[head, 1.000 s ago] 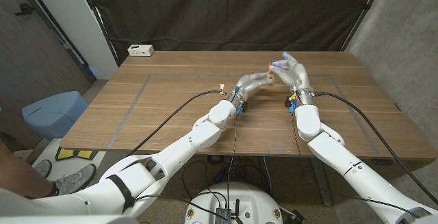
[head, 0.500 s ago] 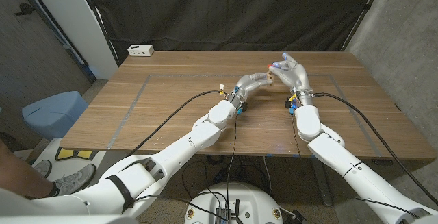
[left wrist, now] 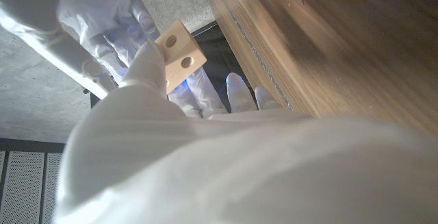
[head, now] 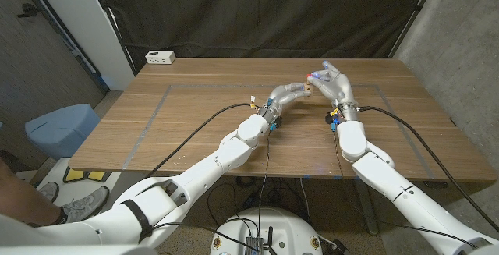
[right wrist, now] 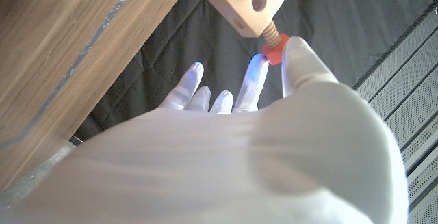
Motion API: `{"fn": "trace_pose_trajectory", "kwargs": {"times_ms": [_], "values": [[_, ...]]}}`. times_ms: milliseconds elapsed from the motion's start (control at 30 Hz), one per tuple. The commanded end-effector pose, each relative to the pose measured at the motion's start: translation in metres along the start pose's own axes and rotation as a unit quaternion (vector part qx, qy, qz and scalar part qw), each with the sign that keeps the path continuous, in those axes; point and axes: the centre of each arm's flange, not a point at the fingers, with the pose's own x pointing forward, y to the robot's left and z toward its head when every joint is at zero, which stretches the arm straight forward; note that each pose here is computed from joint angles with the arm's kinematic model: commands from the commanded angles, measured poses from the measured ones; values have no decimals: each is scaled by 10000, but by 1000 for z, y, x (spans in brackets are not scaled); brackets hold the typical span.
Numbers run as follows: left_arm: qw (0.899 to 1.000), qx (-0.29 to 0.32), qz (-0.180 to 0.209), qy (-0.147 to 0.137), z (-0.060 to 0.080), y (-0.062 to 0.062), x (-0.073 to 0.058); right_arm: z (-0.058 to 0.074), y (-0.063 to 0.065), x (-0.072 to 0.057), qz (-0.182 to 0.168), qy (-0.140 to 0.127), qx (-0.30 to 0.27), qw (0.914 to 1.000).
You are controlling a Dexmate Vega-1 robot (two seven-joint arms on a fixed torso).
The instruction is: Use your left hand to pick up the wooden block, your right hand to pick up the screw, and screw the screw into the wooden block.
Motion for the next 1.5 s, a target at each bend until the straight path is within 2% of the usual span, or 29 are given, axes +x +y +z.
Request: {"fn": "trace_pose_trajectory", "kwargs": {"times_ms": [33, 1500], "values": [[10000, -17, -19, 5, -1, -2, 0, 0, -4, 1, 23, -12, -46, 10000], [10000, 0, -59, 11, 0, -1, 5, -5, -3, 3, 72, 9, -6, 10000]]}}
